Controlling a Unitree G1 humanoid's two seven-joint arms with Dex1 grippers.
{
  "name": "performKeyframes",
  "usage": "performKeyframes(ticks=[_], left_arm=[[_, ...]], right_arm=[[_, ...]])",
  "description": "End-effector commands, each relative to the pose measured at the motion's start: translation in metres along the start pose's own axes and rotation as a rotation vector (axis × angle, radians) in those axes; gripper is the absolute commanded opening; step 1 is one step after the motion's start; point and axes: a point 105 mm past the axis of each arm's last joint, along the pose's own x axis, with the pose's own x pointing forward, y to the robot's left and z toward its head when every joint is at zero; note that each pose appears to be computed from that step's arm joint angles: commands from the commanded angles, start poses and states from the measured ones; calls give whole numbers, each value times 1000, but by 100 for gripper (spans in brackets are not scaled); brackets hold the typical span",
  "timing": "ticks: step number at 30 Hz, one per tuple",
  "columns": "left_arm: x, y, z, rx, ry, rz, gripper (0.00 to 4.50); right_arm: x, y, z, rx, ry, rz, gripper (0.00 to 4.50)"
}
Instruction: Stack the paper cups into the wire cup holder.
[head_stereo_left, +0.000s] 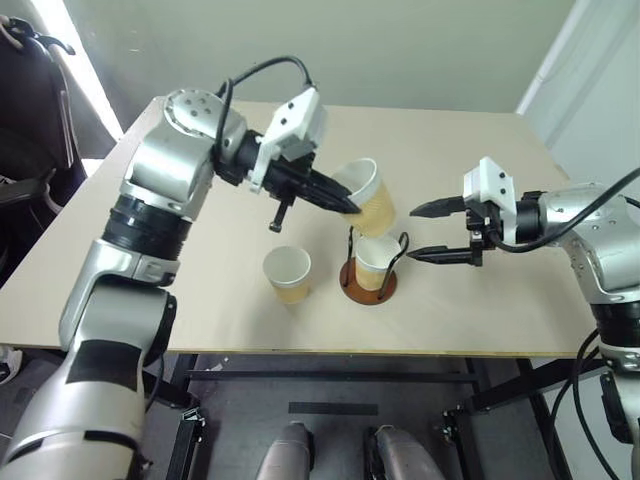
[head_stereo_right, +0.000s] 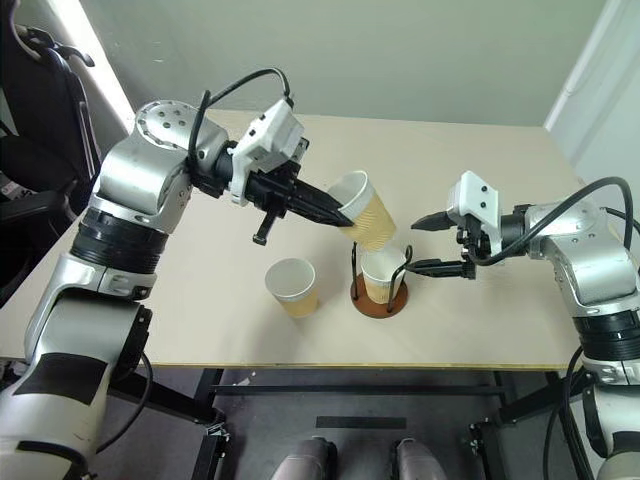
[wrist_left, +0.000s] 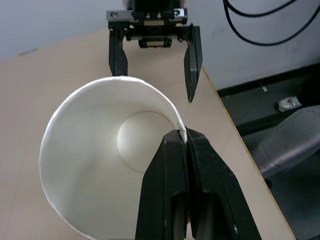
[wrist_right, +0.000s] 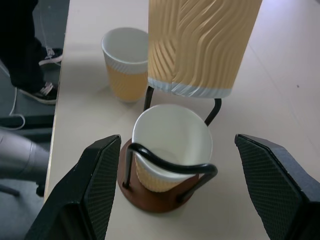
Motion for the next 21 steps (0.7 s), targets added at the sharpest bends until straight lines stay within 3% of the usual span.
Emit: performKeyframes(ticks=[1,21], left_arm=[[-3,-4,6,54,10,-33,5],[12,-5,-11,62,35,-70,5]], right_arm=[[-13,-2,1,-42,40,1,370],[-62,-10,25,-23,49,-61,370]])
